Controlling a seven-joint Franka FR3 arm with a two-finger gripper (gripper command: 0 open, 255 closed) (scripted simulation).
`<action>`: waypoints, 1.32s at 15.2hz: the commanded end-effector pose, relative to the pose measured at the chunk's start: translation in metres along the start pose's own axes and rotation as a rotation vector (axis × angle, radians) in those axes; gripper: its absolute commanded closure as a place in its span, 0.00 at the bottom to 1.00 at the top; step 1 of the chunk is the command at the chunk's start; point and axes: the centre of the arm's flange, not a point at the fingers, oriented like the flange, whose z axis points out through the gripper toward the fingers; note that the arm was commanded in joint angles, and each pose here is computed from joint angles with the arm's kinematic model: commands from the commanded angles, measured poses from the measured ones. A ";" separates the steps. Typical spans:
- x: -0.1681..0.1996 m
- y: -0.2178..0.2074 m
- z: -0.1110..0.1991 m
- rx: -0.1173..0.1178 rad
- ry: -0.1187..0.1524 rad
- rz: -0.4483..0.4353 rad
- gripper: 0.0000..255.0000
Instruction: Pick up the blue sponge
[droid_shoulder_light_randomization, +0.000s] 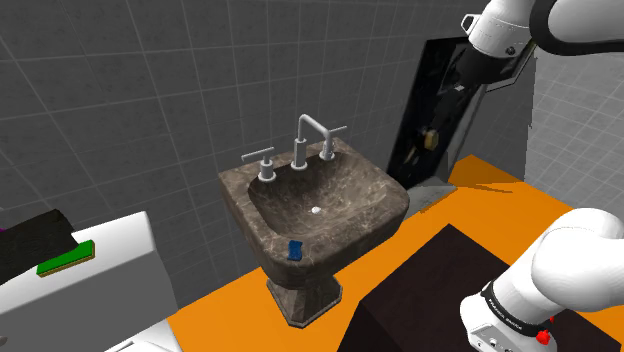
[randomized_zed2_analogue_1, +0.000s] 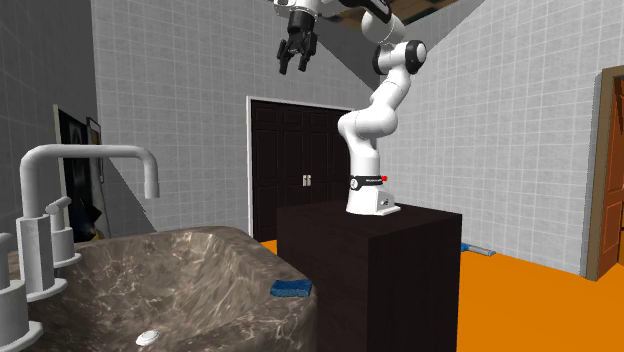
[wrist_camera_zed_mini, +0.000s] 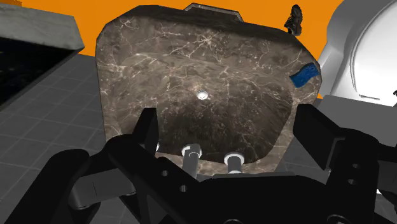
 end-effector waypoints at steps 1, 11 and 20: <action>0.000 0.000 0.000 0.000 0.000 0.000 0.00; 0.030 -0.069 0.107 0.028 -0.042 0.082 0.00; 0.059 -0.132 0.202 0.053 -0.079 0.157 0.00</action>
